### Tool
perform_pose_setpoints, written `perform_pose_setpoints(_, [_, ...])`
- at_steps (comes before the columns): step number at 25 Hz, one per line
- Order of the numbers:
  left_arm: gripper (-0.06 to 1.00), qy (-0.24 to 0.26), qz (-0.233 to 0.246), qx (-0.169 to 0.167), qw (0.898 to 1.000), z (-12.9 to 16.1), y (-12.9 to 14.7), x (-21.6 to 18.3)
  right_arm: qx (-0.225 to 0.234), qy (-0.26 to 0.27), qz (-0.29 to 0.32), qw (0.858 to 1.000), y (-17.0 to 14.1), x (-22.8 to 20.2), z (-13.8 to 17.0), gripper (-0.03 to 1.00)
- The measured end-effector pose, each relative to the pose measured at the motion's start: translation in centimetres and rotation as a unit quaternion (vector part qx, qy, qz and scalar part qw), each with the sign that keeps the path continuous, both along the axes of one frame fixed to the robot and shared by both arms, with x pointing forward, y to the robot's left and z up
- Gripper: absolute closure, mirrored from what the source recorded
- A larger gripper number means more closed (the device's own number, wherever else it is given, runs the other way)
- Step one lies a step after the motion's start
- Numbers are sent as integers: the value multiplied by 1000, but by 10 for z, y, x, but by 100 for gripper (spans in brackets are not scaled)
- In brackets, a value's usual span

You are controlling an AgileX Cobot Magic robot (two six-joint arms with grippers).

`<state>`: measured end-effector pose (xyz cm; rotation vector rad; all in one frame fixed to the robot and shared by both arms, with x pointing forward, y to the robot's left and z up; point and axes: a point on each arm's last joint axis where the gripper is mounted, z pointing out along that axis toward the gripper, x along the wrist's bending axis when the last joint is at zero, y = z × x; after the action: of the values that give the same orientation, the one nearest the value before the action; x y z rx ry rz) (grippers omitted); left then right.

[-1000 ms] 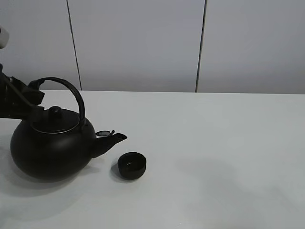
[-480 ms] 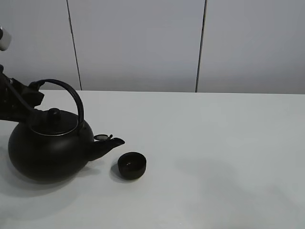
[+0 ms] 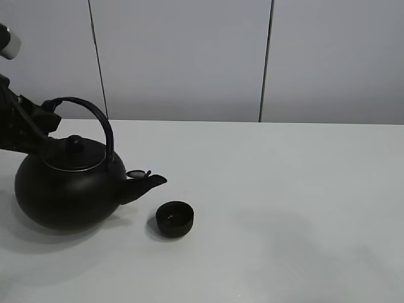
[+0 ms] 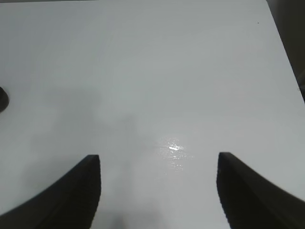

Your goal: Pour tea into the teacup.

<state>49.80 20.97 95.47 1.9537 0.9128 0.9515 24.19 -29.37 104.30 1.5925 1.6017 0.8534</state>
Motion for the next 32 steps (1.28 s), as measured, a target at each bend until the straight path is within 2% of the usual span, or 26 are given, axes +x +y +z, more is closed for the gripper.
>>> perform_pose_setpoints(13, [82,10,-8,22,1000,-3,1,-1,0,0,0,1000,0,0,0,49])
perform_pose_setpoints(32, [82,7,-14,35,999,-2,0,-1,0,0,0,1000,0,0,0,49])
